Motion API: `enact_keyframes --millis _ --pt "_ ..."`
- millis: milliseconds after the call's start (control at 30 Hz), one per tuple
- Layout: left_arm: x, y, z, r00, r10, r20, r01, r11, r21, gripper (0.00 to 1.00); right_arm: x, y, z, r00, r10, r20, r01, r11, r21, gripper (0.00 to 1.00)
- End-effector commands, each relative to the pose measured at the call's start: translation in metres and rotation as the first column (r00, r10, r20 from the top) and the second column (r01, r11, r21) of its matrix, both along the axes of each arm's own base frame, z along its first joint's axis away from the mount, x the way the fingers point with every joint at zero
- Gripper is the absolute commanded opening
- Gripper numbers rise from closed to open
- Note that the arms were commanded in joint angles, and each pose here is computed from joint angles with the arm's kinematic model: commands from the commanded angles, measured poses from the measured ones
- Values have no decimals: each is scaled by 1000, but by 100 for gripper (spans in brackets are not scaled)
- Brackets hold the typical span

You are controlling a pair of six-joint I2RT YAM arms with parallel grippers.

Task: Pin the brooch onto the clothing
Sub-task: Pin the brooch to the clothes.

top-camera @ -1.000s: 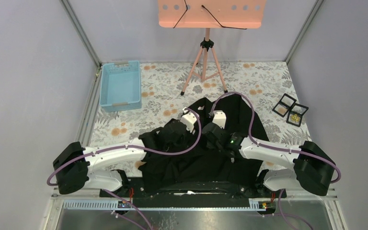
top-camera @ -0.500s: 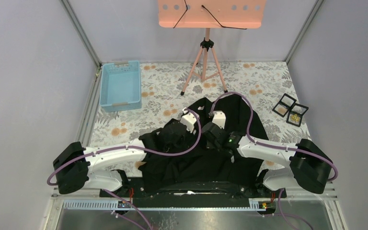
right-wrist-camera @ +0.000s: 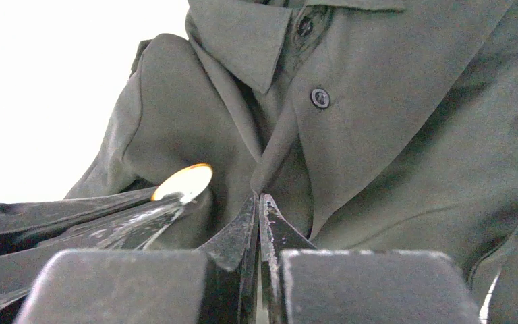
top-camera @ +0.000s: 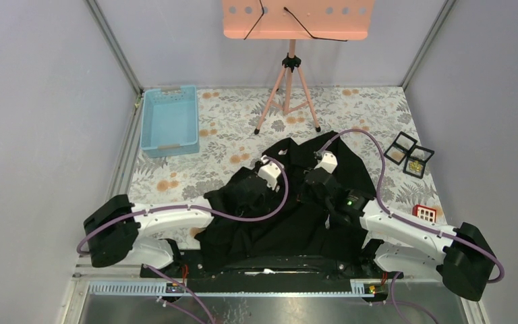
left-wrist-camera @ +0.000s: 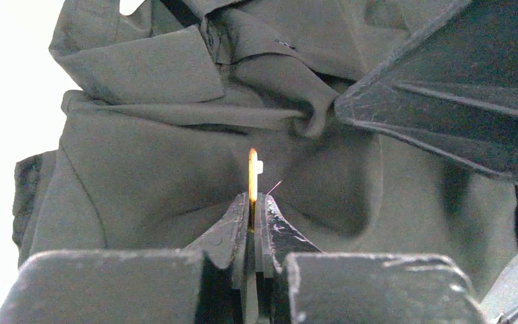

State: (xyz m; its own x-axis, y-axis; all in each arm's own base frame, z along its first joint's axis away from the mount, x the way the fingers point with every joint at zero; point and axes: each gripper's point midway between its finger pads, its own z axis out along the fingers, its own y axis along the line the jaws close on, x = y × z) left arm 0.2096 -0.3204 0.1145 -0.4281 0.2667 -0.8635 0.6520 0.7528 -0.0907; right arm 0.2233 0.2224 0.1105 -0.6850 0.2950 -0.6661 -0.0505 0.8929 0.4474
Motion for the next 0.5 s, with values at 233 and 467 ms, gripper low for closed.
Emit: enact_keyframes --millis 233,467 --pt "9 -32 12 1000 26 16 -25 996 -84 0 -6 17 19 999 35 8 -36 987 158 0" --pt "0 -40 16 999 1 36 3 992 -123 0 -6 15 15 1000 18 2 -18 987 159 0"
